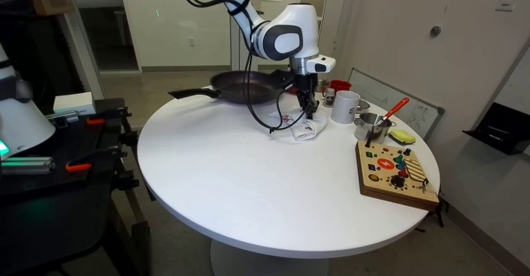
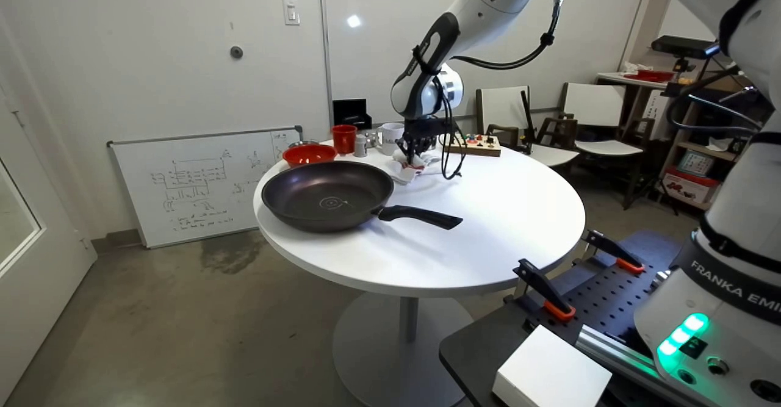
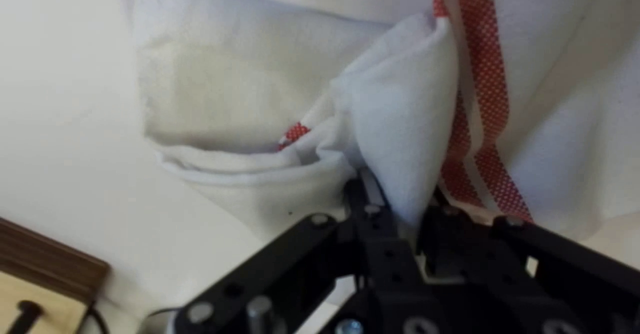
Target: Wipe the table with the towel
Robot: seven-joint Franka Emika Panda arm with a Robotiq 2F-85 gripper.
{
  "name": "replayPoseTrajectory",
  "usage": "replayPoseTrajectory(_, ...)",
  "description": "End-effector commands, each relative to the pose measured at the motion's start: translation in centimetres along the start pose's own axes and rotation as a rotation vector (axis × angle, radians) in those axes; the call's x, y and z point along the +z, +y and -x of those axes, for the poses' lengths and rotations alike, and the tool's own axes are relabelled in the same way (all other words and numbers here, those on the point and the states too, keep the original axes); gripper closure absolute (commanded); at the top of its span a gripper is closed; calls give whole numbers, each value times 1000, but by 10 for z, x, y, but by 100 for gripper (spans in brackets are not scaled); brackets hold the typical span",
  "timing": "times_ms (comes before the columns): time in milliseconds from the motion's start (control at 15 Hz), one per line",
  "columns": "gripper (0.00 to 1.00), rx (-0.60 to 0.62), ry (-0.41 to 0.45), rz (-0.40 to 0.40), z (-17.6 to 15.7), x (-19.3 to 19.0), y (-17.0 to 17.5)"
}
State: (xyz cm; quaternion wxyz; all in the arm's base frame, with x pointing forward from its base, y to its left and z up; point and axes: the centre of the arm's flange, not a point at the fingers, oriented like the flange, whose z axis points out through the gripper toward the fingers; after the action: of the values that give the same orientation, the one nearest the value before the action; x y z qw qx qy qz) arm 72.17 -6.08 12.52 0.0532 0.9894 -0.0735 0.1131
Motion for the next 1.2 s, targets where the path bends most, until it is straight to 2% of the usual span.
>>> replayPoseTrajectory(0,93,59,-88,129,19,62,51)
replayPoseTrajectory(733,94,227,-194,402,65,69,193)
replayPoseTrajectory(1133,94,286,-301,529,93,71,243)
